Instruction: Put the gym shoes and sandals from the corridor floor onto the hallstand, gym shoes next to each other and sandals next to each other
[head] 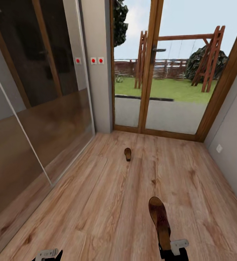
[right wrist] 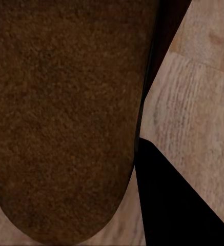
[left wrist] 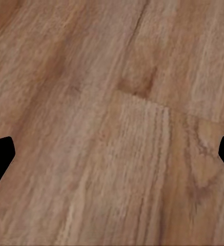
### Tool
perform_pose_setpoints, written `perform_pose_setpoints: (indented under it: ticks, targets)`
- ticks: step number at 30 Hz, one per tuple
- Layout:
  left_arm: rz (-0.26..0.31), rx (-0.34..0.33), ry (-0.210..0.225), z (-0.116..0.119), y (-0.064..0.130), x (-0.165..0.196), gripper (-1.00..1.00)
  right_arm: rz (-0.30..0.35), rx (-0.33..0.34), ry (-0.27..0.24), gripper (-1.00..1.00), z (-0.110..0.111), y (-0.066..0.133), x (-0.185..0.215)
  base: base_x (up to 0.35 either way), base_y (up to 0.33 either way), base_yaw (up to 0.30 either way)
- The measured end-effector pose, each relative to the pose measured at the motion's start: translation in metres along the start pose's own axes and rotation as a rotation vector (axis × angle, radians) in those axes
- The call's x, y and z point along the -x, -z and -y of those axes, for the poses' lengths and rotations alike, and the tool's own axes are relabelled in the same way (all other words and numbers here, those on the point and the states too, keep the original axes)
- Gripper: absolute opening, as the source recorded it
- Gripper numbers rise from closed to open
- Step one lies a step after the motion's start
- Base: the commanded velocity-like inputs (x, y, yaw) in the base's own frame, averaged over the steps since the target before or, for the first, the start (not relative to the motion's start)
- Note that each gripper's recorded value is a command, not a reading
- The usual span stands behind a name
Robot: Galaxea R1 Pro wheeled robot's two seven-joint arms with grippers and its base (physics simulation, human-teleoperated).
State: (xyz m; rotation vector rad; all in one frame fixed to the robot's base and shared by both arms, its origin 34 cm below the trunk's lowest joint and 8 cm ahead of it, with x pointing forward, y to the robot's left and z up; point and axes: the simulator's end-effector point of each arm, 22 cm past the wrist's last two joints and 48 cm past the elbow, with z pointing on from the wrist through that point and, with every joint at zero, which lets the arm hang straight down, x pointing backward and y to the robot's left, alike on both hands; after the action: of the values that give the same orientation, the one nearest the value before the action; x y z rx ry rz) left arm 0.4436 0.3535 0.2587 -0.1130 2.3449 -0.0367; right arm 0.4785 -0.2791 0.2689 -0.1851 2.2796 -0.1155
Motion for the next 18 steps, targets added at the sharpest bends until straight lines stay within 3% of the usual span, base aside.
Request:
perform_pose_setpoints:
  ticks: [18]
  targets:
    - [0.0, 0.0, 0.0, 0.0001, 0.0, -0.0001, 1.0, 0.0, 0.0, 0.0, -1.0, 0.0001, 0.0, 0.0, 0.309, -0.166, 0.0]
